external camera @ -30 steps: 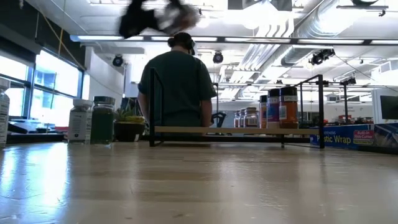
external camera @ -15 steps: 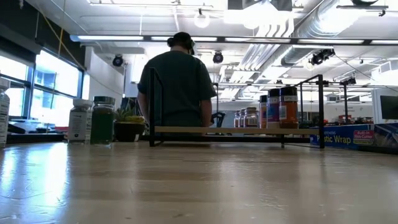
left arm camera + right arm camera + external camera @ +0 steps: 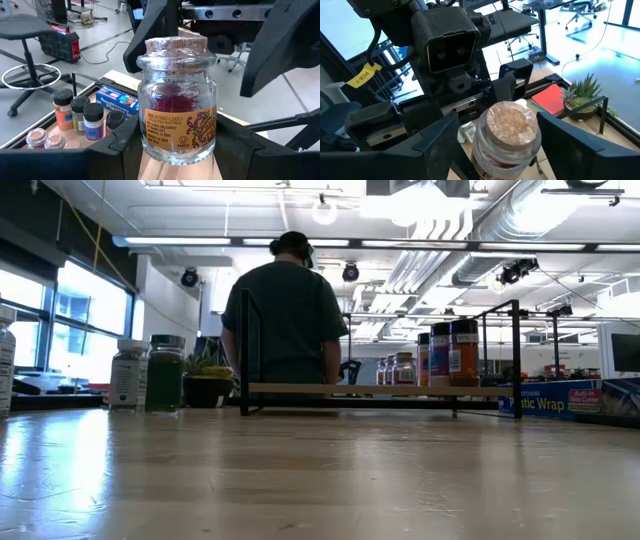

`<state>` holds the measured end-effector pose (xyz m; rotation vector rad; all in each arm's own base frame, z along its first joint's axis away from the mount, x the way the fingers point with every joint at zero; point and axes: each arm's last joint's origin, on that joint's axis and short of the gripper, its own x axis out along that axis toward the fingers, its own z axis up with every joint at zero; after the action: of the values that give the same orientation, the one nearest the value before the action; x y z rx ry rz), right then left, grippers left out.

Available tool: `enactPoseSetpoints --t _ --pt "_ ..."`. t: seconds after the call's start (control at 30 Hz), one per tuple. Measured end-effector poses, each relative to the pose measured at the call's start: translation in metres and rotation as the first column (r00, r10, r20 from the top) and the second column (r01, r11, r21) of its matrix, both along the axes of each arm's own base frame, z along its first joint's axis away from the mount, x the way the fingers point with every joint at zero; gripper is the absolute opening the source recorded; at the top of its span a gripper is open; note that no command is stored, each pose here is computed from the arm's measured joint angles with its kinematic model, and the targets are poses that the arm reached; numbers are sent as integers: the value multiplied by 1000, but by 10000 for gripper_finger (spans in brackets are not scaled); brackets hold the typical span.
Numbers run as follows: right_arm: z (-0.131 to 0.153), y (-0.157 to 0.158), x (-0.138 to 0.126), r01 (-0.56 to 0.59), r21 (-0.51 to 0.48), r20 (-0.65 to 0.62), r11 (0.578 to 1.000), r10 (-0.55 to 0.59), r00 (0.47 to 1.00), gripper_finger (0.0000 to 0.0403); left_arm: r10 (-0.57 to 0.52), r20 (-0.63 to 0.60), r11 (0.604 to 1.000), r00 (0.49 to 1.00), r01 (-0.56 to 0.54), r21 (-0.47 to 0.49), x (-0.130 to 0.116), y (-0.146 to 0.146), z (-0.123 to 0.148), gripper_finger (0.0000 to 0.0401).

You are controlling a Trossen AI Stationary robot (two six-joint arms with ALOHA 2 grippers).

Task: Shelf spices
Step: Put the brown seasoning bottle on the shelf, aligned with the other brown seasoning bottle

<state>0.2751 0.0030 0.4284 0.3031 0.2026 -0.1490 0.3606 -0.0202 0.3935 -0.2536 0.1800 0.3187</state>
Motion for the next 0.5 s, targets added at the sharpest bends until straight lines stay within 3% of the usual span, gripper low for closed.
enactPoseSetpoints --t 0.13,0.27,0.4,0.5 --pt "-1 0 0 0 -2 -8 1000 -1 1000 232 -1 -3 1000 1000 1 -1 0 0 0 182" --pt "-2 0 -1 7 10 -26 1000 -7 1000 174 0 -14 1000 1000 0 -1 0 0 -1 184" --pt "-3 -1 -2 13 9 -37 1000 -13 999 150 -13 -49 1000 999 13 4 -2 -1 -3 217" --pt "-1 -5 -6 14 19 -65 1000 -13 998 117 -57 -144 998 988 59 4 -7 1 -10 239"
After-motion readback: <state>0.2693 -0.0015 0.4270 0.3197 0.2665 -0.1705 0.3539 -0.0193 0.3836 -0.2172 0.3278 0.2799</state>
